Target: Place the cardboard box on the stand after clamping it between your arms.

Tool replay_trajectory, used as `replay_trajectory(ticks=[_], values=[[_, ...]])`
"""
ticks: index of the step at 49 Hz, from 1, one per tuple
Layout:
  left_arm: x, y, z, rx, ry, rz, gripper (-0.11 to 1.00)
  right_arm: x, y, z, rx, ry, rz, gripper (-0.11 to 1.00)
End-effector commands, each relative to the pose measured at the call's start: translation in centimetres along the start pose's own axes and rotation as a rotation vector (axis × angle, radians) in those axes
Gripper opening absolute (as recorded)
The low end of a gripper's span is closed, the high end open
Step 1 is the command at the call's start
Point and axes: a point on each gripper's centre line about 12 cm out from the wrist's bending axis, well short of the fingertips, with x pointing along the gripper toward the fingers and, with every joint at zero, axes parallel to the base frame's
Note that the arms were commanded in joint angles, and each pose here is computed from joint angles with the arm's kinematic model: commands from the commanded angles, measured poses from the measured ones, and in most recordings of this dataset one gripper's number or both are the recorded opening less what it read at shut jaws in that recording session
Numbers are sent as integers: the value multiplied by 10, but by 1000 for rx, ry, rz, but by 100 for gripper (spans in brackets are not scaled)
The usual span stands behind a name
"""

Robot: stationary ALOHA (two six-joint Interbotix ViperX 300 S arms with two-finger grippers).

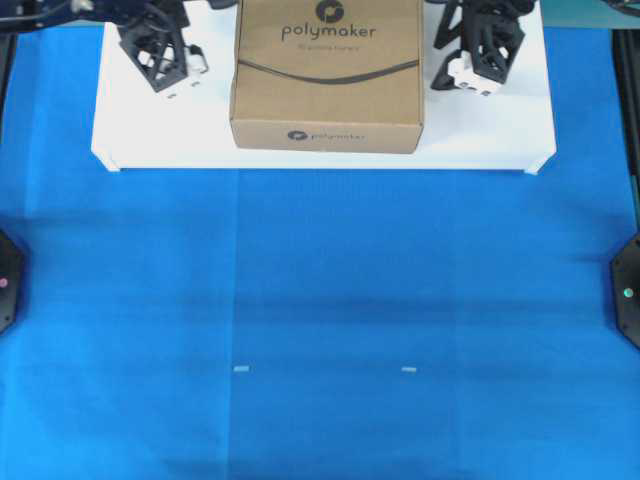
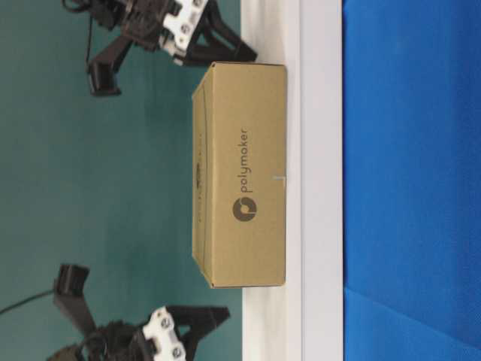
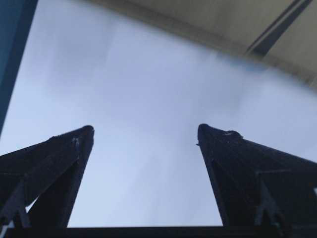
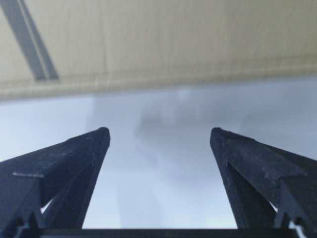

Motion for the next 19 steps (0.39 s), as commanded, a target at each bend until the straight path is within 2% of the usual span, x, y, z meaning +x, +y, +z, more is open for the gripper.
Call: replay_trajectory(ticks=[1, 9, 19], values=[[-18, 7, 2, -14, -46, 26, 83, -27, -1, 3, 2, -53, -40, 96], [-41, -2, -1, -14, -88, 28, 83, -56, 18, 9, 11, -135, -49, 96], [-70, -39, -1, 55, -194, -7, 83, -86, 52, 20, 30, -262, -27, 96]])
